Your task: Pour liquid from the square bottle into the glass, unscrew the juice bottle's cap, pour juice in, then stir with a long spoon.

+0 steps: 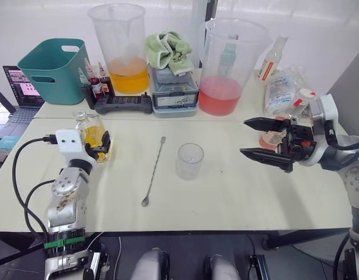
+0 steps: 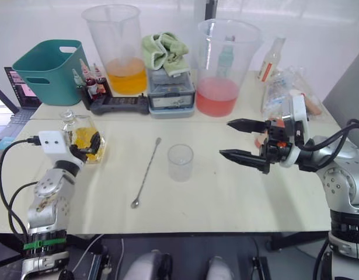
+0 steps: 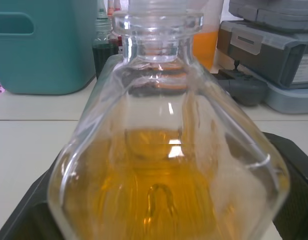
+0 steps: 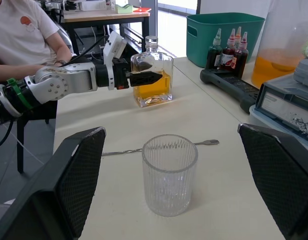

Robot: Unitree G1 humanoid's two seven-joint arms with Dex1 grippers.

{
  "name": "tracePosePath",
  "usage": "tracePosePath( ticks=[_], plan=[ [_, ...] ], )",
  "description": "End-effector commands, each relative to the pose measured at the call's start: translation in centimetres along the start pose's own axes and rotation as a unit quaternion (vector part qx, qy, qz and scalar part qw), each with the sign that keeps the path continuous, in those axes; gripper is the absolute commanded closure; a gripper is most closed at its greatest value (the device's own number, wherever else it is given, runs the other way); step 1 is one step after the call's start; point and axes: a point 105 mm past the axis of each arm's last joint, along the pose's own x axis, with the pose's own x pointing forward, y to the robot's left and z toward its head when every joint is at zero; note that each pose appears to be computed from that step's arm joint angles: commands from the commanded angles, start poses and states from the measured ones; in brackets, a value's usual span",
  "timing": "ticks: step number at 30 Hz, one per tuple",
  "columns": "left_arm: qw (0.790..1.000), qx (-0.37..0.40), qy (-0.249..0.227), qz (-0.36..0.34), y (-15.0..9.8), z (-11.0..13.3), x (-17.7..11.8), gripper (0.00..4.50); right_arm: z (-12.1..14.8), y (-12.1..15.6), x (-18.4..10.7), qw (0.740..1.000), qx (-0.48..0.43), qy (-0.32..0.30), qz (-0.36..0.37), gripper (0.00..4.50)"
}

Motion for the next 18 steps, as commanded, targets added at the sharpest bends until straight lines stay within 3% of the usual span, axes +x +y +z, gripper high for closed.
tracePosePath(
  ticks=[1,3,10,13,16,18],
  plan=[
    [1.0,0.005,-0.016,0.008,0.0,1.5,0.3,1.22,1.1,0.0,-0.7,0.999,-0.034,-0.004,-0.011,0.0],
    [1.0,0.007,-0.019,0.012,0.1,1.8,0.3,1.68,1.0,0.0,-0.8,0.999,-0.034,-0.003,-0.013,0.0],
    [0.998,0.011,-0.067,-0.002,-0.1,4.4,-0.1,1.68,1.0,0.0,-0.5,0.999,-0.033,-0.002,-0.014,0.0],
    [0.993,0.016,-0.092,-0.078,-1.3,6.3,-0.9,1.68,0.9,0.2,-0.2,1.0,-0.024,0.005,-0.006,0.0],
    [0.985,0.014,-0.079,-0.155,-2.0,6.9,-1.9,1.68,0.8,0.3,-0.1,1.0,-0.013,0.011,0.001,0.0],
    [0.958,0.032,-0.086,-0.271,-3.4,8.4,-4.0,1.68,0.7,0.5,0.1,1.0,-0.004,0.017,0.009,0.0]
  ],
)
